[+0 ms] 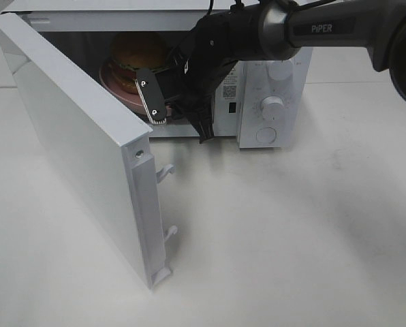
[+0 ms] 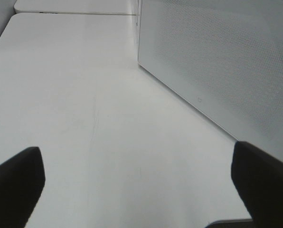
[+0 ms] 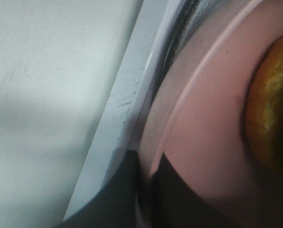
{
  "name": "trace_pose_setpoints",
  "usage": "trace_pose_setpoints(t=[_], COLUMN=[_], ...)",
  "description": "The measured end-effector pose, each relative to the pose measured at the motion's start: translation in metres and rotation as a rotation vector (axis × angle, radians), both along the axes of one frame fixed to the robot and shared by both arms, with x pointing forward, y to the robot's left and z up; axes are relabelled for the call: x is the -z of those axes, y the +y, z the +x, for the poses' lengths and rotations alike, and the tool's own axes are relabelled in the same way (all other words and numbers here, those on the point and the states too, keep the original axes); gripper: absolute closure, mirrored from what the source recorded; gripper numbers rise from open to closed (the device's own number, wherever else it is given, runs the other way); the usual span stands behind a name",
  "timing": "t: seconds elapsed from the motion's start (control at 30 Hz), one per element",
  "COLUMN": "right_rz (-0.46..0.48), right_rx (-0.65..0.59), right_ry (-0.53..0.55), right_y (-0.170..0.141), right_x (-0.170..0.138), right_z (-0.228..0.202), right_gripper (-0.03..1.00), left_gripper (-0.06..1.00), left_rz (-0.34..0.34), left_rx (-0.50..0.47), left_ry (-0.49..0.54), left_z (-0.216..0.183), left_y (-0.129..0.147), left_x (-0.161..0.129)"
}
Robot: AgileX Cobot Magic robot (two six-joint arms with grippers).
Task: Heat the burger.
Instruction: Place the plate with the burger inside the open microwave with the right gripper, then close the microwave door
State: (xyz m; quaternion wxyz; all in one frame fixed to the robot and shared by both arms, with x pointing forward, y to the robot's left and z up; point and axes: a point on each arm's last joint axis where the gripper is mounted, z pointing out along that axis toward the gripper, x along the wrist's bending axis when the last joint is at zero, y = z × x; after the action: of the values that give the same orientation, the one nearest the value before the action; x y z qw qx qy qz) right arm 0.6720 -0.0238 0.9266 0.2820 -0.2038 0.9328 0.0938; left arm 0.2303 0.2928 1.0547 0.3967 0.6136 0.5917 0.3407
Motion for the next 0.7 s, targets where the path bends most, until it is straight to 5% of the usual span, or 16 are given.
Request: trace_pose_setpoints(t=[0.33,0.4,0.7], right_rz=[0.018,0.024,0.020], right_rx=[-0.002,0.000,0.025], right_ry=[-0.034,-0.041,0.005], right_y=[0.0023,0.0029,-0.0002], right_x=[0.0014,-0.0006,0.0051], right_z=[0.0038,0.0048,-0.0006], right_gripper=[0.81,0.66,0.40], left_gripper=[-0.05,-0.05,-0.05], left_rz=[0.000,0.000,0.000], left_rx=[0.000,0.000,0.000], left_ry=[0.000,0.000,0.000], left_z=[0.0000,0.0000,0.0000], left_y=[0.0000,0.0000,0.0000], left_x=[0.0000,0.0000,0.0000])
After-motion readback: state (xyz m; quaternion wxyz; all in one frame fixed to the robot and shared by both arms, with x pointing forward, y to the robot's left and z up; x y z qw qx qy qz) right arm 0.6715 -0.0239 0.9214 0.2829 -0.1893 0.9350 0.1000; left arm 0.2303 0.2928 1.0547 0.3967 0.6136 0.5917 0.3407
